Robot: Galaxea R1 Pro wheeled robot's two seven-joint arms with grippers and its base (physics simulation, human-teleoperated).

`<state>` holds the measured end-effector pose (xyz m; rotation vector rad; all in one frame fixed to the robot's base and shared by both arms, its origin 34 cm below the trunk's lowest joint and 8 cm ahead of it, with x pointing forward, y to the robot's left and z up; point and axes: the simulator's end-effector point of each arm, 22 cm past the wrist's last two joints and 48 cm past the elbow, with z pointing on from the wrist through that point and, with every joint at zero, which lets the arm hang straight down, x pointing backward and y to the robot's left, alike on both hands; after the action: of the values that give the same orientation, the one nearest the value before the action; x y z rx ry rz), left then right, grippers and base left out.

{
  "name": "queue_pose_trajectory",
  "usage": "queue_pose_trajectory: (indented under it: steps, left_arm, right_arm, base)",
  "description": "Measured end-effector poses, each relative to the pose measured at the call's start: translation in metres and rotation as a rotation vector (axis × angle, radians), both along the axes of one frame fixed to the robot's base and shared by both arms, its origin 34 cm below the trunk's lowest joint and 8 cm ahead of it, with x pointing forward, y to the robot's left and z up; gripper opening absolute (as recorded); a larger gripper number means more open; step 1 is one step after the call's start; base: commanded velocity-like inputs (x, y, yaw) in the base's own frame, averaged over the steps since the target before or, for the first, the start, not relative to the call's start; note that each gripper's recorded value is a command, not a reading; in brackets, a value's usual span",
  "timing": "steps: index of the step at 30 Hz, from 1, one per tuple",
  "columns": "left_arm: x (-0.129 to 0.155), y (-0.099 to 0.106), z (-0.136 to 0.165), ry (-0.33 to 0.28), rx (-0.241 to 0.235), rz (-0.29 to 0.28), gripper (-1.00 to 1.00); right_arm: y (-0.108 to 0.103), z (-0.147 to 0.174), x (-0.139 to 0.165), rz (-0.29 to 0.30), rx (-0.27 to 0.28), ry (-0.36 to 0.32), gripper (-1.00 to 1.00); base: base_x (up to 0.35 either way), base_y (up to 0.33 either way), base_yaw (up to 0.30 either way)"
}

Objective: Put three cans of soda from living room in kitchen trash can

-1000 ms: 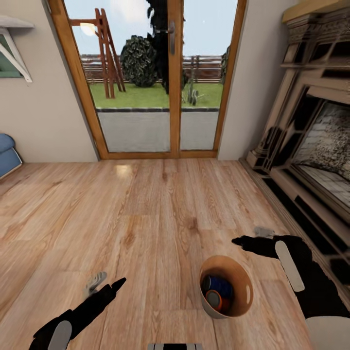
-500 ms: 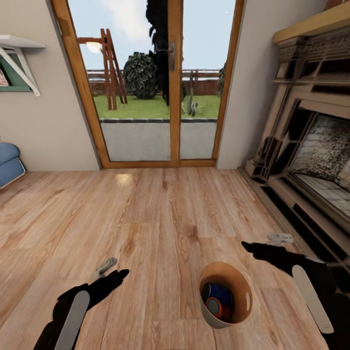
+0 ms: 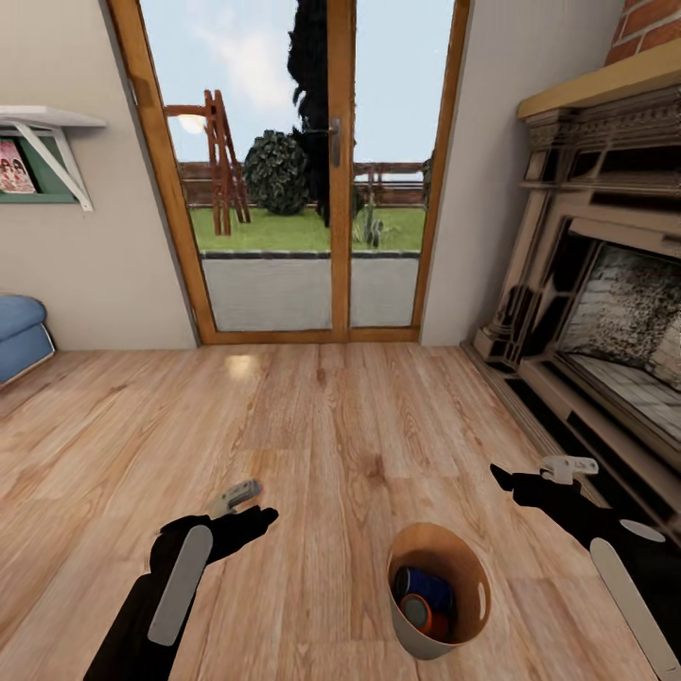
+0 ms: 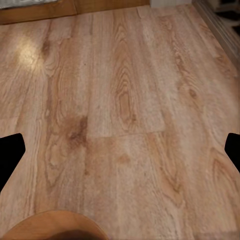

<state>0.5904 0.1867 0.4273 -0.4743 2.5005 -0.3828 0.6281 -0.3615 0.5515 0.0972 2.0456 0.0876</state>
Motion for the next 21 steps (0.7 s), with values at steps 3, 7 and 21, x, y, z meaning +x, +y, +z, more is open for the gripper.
queue_pose_trajectory:
  steps: [3, 7, 21]
  left_arm:
    - [-0.009, -0.007, -0.012, 0.039, 0.007, -0.016, 1.0]
    - [-0.013, -0.011, -0.013, 0.049, 0.007, -0.023, 1.0]
    - [-0.012, -0.012, 0.001, 0.024, 0.009, -0.025, 1.0]
  right_arm:
    - [0.0, 0.004, -0.002, -0.001, -0.001, -0.008, 1.0]
    - [-0.002, 0.012, -0.003, -0.003, -0.009, -0.023, 1.0]
    - [-0.005, 0.031, -0.005, -0.011, -0.044, -0.056, 1.0]
  base:
    - [0.0, 0.0, 0.0]
    - [0.0, 0.0, 0.0]
    - [0.0, 0.0, 0.0]
